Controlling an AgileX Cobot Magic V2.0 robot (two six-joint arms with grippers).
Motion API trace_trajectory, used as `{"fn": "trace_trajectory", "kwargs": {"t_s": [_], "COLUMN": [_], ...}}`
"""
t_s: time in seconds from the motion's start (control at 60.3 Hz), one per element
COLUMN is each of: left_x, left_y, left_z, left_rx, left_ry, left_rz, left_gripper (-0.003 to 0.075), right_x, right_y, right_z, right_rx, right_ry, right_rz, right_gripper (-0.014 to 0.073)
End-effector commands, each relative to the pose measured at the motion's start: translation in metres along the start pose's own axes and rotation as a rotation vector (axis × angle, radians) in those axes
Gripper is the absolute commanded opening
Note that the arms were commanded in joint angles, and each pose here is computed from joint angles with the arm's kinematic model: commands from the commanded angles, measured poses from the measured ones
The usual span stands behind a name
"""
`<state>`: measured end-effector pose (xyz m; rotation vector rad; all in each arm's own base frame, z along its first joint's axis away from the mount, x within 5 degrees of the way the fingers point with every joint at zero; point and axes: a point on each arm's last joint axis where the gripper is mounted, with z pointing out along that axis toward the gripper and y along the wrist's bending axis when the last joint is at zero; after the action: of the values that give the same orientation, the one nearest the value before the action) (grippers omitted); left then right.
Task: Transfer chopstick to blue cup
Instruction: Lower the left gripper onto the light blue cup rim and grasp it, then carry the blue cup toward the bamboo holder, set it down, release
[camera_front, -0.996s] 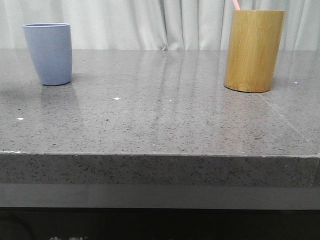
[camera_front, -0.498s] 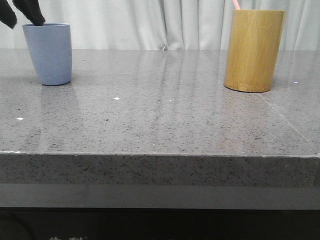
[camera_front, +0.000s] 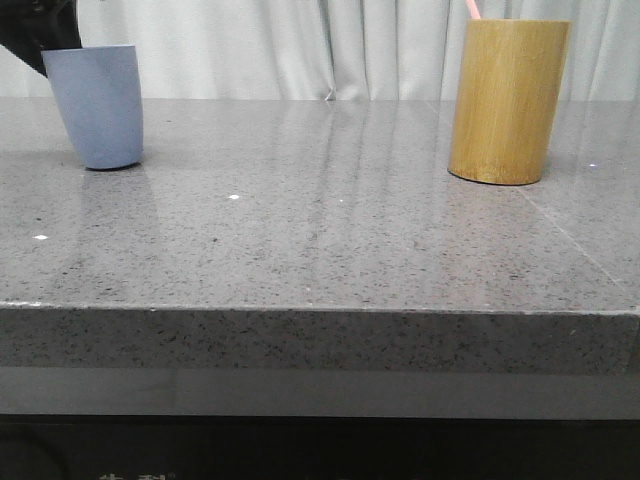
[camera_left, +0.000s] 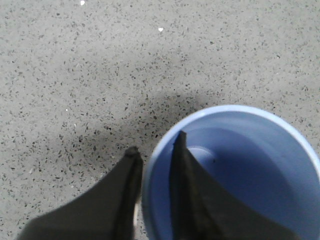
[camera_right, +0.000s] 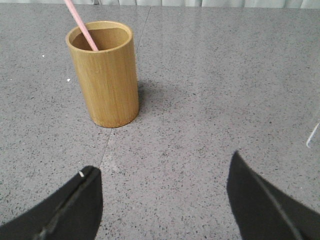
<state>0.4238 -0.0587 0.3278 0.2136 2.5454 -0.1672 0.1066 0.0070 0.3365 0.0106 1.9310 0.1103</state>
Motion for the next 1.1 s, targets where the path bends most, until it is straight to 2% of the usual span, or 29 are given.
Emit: {"fn": "trace_trajectory", "kwargs": {"t_s": [0.0, 0.083, 0.299, 0.448, 0.747, 0.879, 1.079], "left_x": [-0.014, -0.014, -0.018, -0.022, -0.018, -0.017, -0.018], "left_y": [-0.007, -0.008, -0.026, -0.063, -0.158, -0.178, -0.185], "left_z": [-0.032, -0.032, -0.04, -0.05, -0.054, -0.043, -0.03], "left_rx": [0.017, 0.032, 0.103, 0.158, 0.244, 0.246, 0.251], "left_ry": [-0.133, -0.134, -0.142, -0.162, -0.167, -0.131, -0.113], "left_rz": [0.003, -0.006, -0.008, 0.065, 0.289, 0.342, 0.343], "left_gripper": [0.0032, -0.0018, -0.0019, -0.0019, -0.0019, -0.0019, -0.0019], "right_x": [-0.016, -0.016, -0.016, -0.016, -0.016, -0.016, -0.015], "right_y": [0.0, 0.0, 0.0, 0.0, 0.0, 0.0, 0.0], "right_z": [-0.003, -0.003, -0.003, -0.003, -0.003, -0.003, -0.002], "right_rx": [0.009, 0.009, 0.009, 0.009, 0.009, 0.009, 0.009], "right_ry": [-0.095, -0.095, -0.096, -0.094, -0.093, -0.092, -0.087], "right_rz": [-0.011, -0.011, -0.011, -0.011, -0.011, -0.011, -0.011], "right_gripper": [0.0538, 0.0538, 0.0538, 0.0538, 0.0538, 0.0538, 0.0538]}}
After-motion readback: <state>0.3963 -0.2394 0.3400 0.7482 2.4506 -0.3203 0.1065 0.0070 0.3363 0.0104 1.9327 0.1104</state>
